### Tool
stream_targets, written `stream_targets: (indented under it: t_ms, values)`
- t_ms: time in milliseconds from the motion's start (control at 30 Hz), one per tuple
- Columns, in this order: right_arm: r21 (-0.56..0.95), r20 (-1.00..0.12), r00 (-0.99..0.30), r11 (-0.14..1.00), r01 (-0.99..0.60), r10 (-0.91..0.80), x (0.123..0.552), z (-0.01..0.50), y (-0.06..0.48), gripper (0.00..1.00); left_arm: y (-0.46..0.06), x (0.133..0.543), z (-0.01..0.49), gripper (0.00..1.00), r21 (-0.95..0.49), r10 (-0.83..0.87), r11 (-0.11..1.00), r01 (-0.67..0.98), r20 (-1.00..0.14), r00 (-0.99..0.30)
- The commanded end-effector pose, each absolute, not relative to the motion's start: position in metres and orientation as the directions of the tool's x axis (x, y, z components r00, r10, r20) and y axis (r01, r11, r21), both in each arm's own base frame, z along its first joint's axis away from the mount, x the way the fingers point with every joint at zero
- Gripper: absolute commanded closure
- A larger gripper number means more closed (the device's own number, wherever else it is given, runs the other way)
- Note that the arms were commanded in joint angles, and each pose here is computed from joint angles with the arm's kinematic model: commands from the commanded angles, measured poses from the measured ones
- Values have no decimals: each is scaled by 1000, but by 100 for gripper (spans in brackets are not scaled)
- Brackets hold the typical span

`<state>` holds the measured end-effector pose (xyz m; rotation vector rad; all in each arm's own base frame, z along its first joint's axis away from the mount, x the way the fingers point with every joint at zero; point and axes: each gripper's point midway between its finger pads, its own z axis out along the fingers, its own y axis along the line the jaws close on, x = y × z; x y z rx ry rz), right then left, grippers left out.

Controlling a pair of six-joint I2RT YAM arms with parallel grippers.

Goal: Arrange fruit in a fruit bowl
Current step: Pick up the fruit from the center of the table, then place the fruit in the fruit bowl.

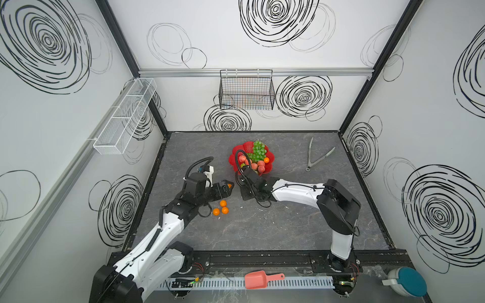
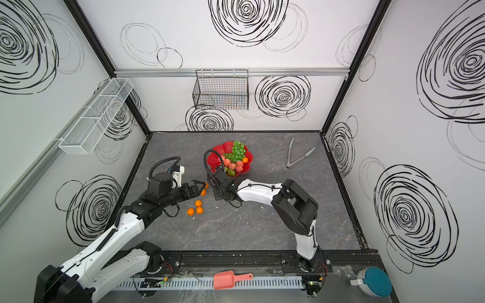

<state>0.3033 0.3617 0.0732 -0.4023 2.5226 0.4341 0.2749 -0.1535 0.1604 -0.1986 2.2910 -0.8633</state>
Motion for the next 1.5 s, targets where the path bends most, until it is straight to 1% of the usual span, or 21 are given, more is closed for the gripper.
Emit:
stream_targets:
  t_ms: [0,200,333,467,667,867,1067,1200,1467]
  values:
    - [221,-586,-790,903,-369,-179,301,90,352,62,-163,284,166,4,-636,-368,764,110,-569,-735]
    - [246,-576,-803,906,-346,-151,299,99,331,61,-181,288,170,4,-623,-343,770,139,-588,-732]
    - [271,-568,-816,910,-315,-113,306,108,313,62,-183,295,178,4,-569,-342,811,135,-650,-679]
    - [280,-575,-815,920,-275,-69,321,120,290,62,-193,299,190,4,-552,-325,814,179,-690,-647]
    - [280,-587,-809,938,-202,1,349,133,254,62,-208,309,198,4,-567,-321,795,214,-693,-646]
    - [268,-589,-808,950,-163,28,376,140,234,61,-225,325,204,4,-570,-306,787,237,-694,-652]
    - [247,-559,-829,958,-142,21,399,129,222,61,-242,339,208,4,-571,-281,774,272,-696,-661]
    - [212,-544,-839,965,-154,-14,413,121,221,61,-251,345,206,4,-582,-268,758,293,-688,-675]
    - [95,-513,-846,971,-221,-143,439,99,224,61,-257,355,194,4,-632,-288,715,299,-656,-698]
